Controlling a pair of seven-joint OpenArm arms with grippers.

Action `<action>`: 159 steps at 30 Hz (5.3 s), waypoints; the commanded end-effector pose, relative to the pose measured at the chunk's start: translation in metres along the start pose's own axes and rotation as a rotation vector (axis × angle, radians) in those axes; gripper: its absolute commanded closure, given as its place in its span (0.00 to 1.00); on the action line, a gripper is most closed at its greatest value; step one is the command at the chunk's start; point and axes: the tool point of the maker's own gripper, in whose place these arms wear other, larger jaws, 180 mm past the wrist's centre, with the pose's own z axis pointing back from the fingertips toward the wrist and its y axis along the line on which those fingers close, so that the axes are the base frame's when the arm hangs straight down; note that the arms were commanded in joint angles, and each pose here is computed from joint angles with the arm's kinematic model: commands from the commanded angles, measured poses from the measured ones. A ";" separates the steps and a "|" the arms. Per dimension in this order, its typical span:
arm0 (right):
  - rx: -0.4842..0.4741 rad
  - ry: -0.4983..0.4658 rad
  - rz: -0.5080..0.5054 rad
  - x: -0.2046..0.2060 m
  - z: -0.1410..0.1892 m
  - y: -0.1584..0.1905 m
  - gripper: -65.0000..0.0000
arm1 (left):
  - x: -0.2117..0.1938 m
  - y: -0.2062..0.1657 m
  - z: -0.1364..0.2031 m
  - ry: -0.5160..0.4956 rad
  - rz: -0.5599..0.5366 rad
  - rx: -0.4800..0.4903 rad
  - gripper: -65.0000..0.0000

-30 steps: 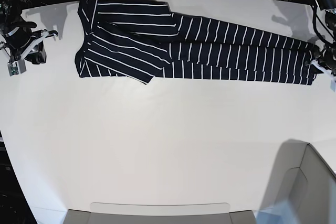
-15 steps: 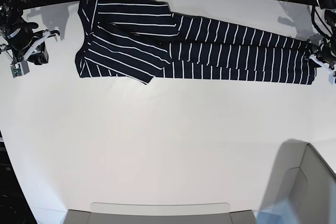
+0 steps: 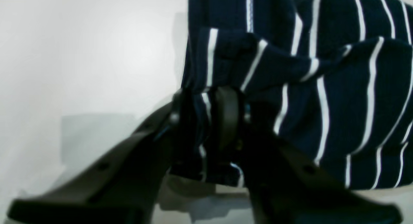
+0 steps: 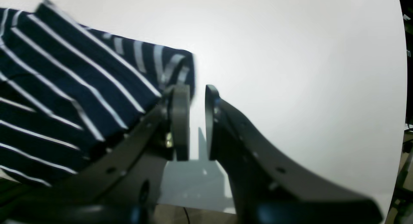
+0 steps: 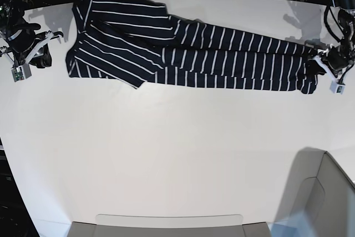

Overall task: Fold the T-shirt properly
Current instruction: 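Pull the strip ends apart with both grippers to straighten it, then carry the strip end with the left gripper toward the middle, then release the folded end and press it flat with the left gripper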

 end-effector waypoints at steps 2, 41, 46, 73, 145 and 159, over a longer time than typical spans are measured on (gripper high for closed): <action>-0.016 -0.034 0.025 0.012 0.005 -0.005 0.86 | -0.030 -0.002 -0.004 0.136 -0.029 0.006 0.93; -0.025 -0.054 0.039 0.021 0.006 -0.009 0.86 | 0.093 0.039 0.135 -0.182 -0.083 0.284 1.00; -0.024 -0.055 0.040 0.021 0.006 -0.009 0.86 | 0.086 0.003 0.132 -0.199 -0.157 0.270 1.00; -0.013 -0.055 0.019 0.018 0.003 -0.004 0.86 | 0.038 -0.269 0.027 -0.101 -0.655 0.048 1.00; 0.056 -0.058 0.001 0.022 -0.017 0.016 0.86 | 0.045 -0.233 0.042 -0.207 -0.432 0.032 1.00; 0.062 -0.060 -0.021 0.019 -0.018 0.017 0.86 | 0.013 -0.317 0.016 -0.117 -0.625 -0.146 1.00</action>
